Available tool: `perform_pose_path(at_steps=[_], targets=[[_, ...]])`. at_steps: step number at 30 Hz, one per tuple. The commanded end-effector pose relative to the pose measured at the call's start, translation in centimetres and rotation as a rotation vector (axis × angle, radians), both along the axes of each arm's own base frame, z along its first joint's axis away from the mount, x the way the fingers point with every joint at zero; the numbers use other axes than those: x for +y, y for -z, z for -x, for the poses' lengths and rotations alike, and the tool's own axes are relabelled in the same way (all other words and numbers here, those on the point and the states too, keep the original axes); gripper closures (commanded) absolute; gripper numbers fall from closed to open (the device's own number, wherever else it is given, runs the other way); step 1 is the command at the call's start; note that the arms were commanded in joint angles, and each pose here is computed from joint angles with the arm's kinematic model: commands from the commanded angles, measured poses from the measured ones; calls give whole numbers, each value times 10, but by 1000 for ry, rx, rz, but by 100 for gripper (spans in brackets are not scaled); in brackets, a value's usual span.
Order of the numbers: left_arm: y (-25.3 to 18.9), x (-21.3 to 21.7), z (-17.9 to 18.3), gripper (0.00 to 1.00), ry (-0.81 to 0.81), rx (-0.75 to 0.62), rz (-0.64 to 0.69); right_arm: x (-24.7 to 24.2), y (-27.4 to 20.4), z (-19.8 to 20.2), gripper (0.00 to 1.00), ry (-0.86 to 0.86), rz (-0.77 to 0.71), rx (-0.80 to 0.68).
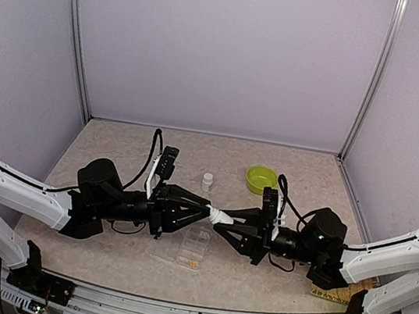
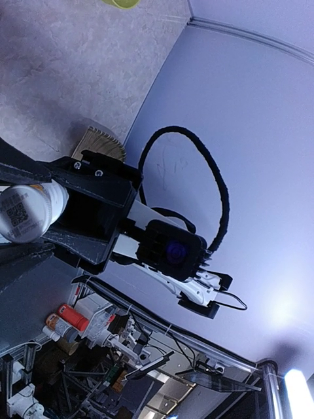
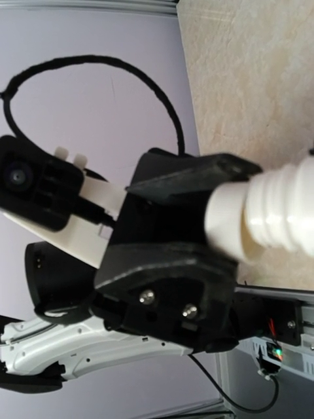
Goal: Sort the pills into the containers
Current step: Close the lid of the pill bottle.
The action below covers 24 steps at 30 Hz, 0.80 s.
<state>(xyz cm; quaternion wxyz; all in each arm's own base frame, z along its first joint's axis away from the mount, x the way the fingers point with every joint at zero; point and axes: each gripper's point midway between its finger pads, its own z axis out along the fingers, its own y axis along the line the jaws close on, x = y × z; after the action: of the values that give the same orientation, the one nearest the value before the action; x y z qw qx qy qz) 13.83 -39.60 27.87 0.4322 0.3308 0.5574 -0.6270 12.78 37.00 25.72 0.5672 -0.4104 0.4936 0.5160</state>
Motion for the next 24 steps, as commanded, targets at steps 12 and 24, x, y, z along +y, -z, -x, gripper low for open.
perform_pose_path(at_steps=[12, 24], targets=[[-1, -4, -2, 72, -25, -11, 10, 6, -24, 7, 79, -28, -66, -25], [8, -10, -8, 72, -76, -33, -59, 4, -27, 7, 79, -20, -62, -35]])
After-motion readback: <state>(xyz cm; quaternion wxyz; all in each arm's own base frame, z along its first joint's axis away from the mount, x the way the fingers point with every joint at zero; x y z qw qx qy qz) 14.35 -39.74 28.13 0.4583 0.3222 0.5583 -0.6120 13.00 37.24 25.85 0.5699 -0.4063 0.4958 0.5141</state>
